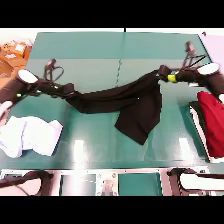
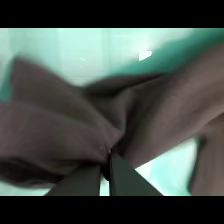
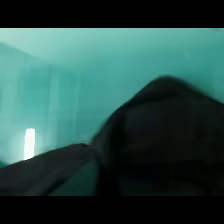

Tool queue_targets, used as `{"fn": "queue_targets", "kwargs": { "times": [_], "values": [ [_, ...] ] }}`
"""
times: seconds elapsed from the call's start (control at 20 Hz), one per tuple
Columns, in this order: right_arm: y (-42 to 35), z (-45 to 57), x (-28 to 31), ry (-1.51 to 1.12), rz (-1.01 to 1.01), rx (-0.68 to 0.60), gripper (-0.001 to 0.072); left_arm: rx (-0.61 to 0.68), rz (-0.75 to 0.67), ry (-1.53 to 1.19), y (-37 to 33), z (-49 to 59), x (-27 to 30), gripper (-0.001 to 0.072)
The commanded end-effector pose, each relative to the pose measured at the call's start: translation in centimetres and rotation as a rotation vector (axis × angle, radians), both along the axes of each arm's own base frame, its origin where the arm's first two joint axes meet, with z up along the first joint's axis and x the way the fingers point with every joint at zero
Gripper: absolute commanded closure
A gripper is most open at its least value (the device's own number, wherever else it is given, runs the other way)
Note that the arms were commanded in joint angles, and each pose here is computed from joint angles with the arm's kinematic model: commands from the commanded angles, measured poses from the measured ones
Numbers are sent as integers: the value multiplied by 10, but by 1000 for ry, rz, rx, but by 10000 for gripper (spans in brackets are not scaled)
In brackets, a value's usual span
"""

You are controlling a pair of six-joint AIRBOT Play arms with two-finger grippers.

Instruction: Fold the shirts.

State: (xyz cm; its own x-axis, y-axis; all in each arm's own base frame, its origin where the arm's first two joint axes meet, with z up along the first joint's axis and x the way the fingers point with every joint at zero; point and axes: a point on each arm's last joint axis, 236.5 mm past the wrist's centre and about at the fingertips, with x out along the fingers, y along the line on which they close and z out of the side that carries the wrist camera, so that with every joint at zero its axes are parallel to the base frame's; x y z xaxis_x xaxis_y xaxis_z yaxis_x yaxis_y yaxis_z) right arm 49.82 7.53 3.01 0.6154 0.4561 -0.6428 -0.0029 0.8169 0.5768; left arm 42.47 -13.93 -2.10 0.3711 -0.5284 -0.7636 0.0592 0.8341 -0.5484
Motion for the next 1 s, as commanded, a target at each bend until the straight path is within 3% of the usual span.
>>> {"fn": "queue_targets", "kwargs": {
  "times": [0.0,0.05,0.15,0.25,0.45,0.5,0.6,0.65,0.95],
  "values": [
    [-12,-48,17,71,-46,20,390,-13,121,-33,10,-41,41,169],
    [-26,-37,19,58,-60,26,375,7,121,-64,20,-32,51,96],
    [-60,-11,11,59,-76,52,378,33,83,-81,44,-6,59,93],
    [-98,9,-15,95,-103,90,536,53,33,-36,76,16,50,93],
    [-142,-3,-74,195,-211,150,535,47,-31,107,116,21,12,93],
    [-142,-18,-92,235,-234,171,518,84,-50,145,124,12,2,93],
    [-129,-54,-122,330,-257,215,294,108,-80,172,127,-1,-9,93],
    [-120,-71,-136,380,-259,238,242,88,-94,171,121,-5,-12,93],
    [-66,-132,-174,506,-187,213,238,50,-60,207,111,-50,-31,93]
  ]
}}
